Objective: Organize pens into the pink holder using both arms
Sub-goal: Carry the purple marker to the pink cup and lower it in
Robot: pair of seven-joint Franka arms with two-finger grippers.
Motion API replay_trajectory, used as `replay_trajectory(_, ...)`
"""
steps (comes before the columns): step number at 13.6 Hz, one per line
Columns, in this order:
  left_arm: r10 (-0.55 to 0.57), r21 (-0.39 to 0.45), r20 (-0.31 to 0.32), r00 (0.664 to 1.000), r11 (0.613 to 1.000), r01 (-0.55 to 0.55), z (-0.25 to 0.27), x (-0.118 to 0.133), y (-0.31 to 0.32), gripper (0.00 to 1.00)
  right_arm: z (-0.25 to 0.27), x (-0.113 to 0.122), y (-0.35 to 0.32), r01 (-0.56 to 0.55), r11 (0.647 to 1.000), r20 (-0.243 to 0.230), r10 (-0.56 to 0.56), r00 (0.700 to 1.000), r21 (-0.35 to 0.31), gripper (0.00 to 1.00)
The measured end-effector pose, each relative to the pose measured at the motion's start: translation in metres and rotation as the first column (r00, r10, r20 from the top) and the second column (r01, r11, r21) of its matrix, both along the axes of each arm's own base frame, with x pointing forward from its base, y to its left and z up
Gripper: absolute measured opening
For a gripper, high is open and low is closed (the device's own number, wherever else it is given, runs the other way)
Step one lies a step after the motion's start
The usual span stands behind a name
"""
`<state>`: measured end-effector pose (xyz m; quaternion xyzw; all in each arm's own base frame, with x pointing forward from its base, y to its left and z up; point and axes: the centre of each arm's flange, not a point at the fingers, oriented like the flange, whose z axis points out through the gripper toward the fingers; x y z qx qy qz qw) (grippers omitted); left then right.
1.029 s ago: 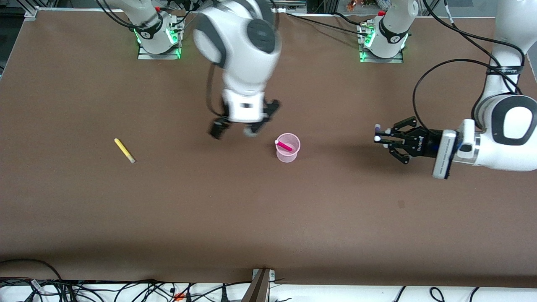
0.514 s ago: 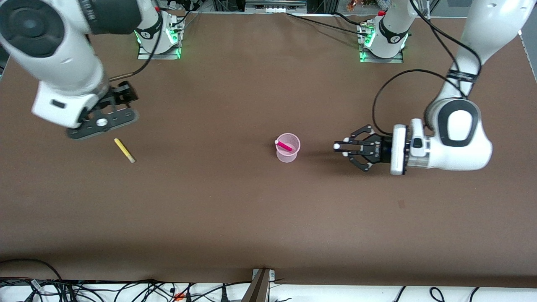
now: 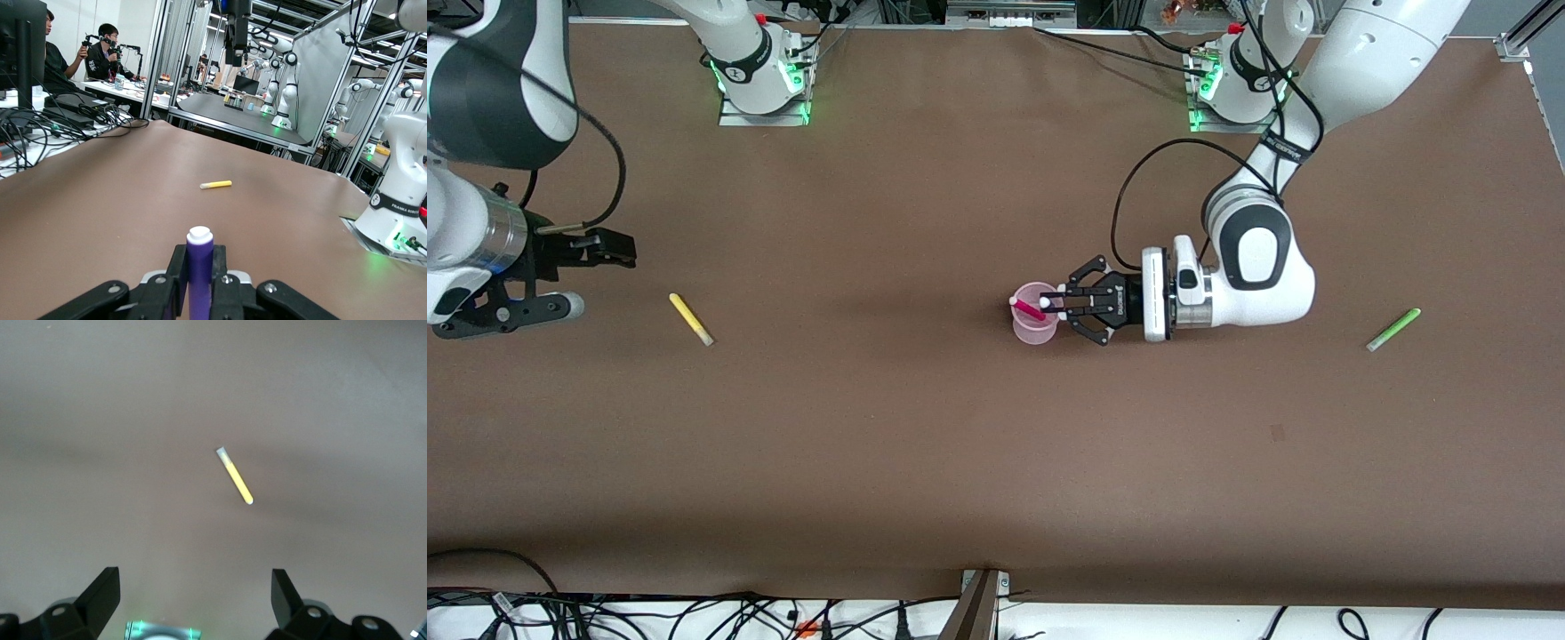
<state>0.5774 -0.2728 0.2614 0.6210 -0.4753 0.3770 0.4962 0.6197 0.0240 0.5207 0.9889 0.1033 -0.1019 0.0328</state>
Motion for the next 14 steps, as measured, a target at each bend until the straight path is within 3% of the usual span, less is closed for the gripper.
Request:
replay_trajectory(4,0.018,-0.026,0.055,0.998,1.0,-0.017,-0.054,-0.013,0.006,0.19,-0.025,-0.024,-0.012,0.043,0.999,0.023,-0.044,0.999,0.033,1.0)
replay_trajectory(8,0.037,-0.048,0.076,0.996,0.998,-0.033,-0.073,-0.017,0.004,0.19,-0.02,-0.029,-0.009,0.079,0.996,0.032,-0.08,0.996,0.035,1.0)
replay_trajectory(10,0.037,-0.052,0.085,0.996,0.998,-0.033,-0.071,-0.015,0.004,0.33,-0.02,-0.029,-0.008,0.077,0.996,0.036,-0.079,0.996,0.035,1.0)
replay_trajectory(14,0.054,-0.063,0.122,0.991,0.997,-0.047,-0.064,-0.005,0.016,0.75,-0.02,-0.029,-0.008,0.077,0.996,0.037,-0.078,0.996,0.035,1.0)
